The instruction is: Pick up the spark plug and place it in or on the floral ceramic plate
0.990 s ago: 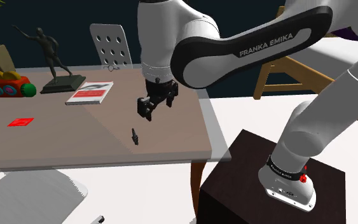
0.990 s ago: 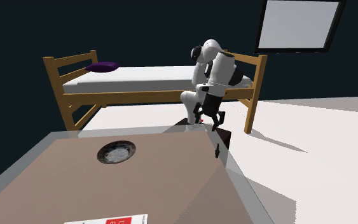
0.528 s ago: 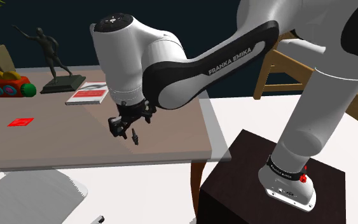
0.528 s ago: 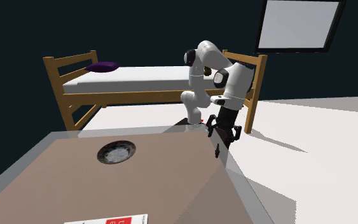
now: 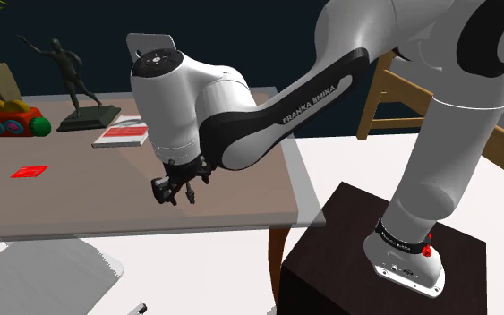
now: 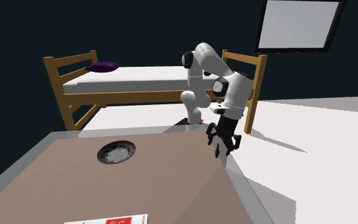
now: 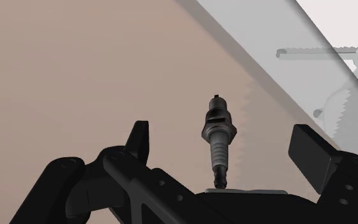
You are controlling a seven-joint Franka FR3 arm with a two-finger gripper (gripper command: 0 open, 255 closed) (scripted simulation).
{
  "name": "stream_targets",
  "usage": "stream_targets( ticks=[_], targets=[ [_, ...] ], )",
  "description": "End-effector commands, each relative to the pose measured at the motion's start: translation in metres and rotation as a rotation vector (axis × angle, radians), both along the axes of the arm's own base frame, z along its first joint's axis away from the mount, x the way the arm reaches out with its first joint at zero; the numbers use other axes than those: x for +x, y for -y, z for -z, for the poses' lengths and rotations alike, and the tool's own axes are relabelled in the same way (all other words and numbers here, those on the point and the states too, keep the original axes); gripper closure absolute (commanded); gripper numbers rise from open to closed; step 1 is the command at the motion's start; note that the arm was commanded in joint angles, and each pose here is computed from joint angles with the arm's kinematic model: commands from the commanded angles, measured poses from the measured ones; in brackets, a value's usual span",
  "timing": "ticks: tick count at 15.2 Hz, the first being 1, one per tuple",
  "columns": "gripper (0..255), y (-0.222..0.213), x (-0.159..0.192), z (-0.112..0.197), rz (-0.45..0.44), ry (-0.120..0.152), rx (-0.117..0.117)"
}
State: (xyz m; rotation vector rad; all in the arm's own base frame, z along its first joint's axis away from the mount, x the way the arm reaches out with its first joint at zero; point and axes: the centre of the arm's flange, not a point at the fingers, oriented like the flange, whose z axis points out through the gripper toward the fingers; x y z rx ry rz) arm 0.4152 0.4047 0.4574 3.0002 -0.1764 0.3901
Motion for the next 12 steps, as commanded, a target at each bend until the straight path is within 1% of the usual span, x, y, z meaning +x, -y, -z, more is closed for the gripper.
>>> stream_targets(
  ticks=[1, 8, 9, 12],
  targets=[
    [0, 0.0003, 0.0011, 0.0063, 0.000, 0.000, 0.000],
    [0, 0.0003, 0.0011, 0.0062, 0.000, 0.000, 0.000],
    [255, 0.0003, 0.0011, 0.0062, 0.000, 0.000, 0.000],
    [255, 0.0003, 0.0011, 0.0062, 0.000, 0.000, 0.000]
  ],
)
